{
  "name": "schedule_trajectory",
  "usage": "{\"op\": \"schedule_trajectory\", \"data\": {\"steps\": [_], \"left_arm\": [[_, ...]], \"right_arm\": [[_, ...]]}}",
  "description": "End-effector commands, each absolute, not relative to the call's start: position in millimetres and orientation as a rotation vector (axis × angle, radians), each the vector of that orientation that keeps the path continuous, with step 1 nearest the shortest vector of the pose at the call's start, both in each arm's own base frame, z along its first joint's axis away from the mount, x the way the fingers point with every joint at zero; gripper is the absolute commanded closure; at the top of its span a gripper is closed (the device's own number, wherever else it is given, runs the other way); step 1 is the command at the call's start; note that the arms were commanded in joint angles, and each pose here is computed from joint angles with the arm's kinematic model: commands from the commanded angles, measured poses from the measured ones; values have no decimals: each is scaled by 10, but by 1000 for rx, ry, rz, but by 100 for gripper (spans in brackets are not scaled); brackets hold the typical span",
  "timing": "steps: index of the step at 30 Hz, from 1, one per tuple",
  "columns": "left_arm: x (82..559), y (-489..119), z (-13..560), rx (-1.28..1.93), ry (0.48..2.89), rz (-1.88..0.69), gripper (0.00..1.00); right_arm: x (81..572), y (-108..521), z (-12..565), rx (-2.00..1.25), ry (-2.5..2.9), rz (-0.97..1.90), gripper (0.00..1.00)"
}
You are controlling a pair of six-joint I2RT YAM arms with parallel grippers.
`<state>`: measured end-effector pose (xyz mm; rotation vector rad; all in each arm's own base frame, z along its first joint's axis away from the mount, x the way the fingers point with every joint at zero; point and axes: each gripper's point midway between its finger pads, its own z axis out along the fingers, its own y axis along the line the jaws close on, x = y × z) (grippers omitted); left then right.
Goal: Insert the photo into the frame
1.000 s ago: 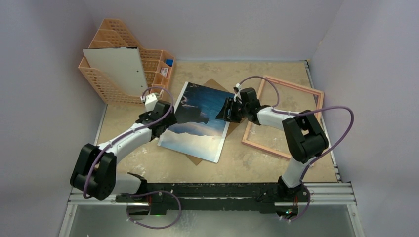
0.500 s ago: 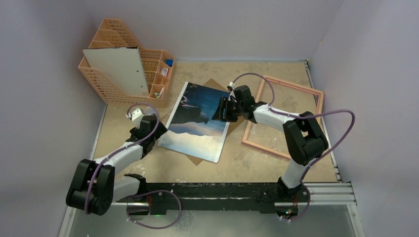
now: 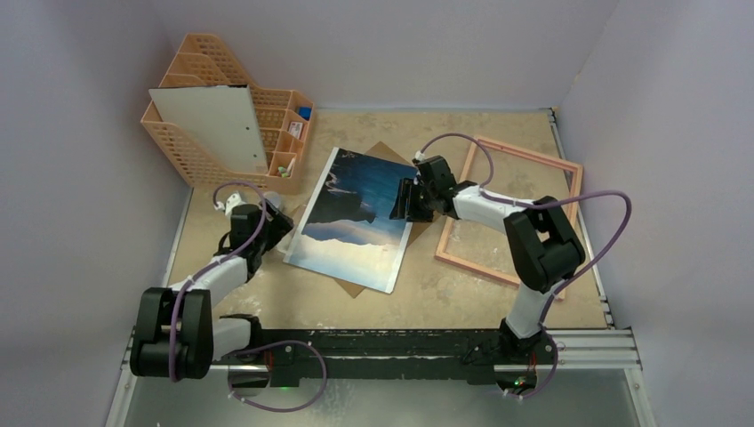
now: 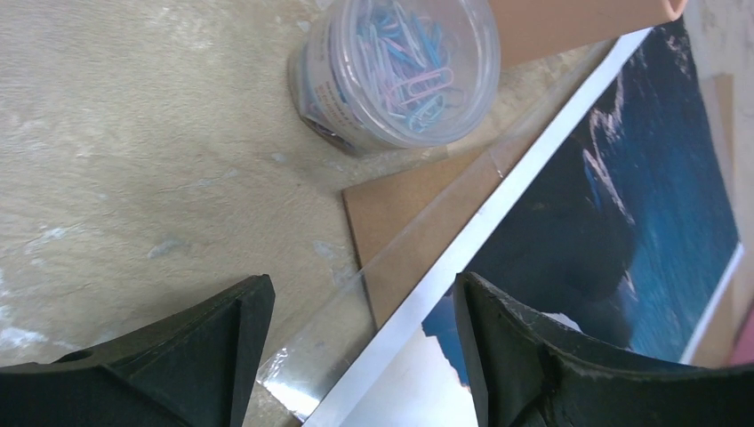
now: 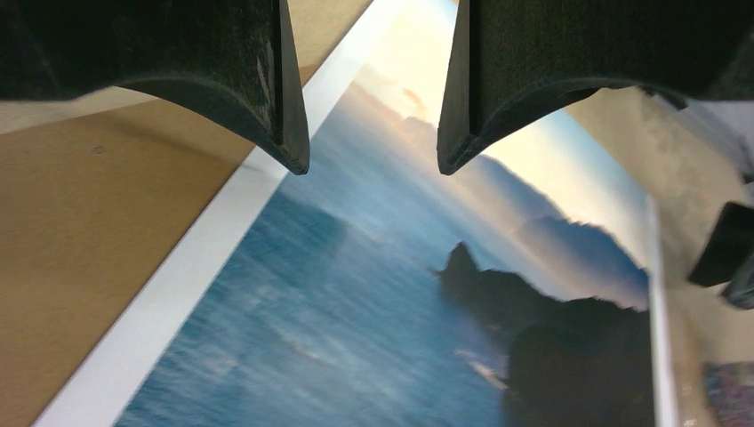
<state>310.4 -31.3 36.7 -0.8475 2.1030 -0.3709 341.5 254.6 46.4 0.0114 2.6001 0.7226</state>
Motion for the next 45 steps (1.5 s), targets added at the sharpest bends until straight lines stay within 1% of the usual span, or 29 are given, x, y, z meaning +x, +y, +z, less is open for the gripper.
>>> {"op": "schedule_trajectory", "data": {"steps": [1, 4, 10, 15, 18, 24, 27, 30, 33, 38, 41, 45], "left_arm": [[2816, -636, 113, -818, 2302, -570, 25], [2746, -676, 39, -820, 2324, -595, 27], [2674, -672, -45, -768, 2358, -577, 27], [2608, -798, -50, -759, 2382, -670, 27], [2537, -810, -72, -804, 2411, -675, 27], [2402, -829, -71, -874, 2436, -686, 28], [2276, -786, -129, -904, 2469, -640, 27], [2092, -632, -291, -996, 2510, -495, 22], [2031, -579, -314, -1019, 2518, -441, 19], [1932, -786, -360, -1016, 2586, -564, 20], [1899, -845, -403, -994, 2647, -534, 22], [1919, -870, -414, -939, 2719, -413, 21]], "right_arm": [[3535, 2352, 330, 2, 2626, 521, 42], [3500, 2311, 230, 8, 2665, 492, 41], [3553, 2185, 29, -7, 2709, 357, 41], [3594, 2146, -8, -1, 2707, 313, 41], [3633, 2157, -20, 12, 2704, 308, 41], [3833, 2075, -88, 62, 2671, 212, 42], [3902, 2021, -141, 78, 2670, 188, 43], [3964, 1964, -170, 54, 2661, 168, 43], [4018, 1934, -175, 40, 2646, 143, 42], [4048, 2001, -157, 38, 2644, 186, 42], [4059, 2031, -157, 35, 2648, 205, 42], [4044, 2065, -171, 26, 2659, 239, 41]]}}
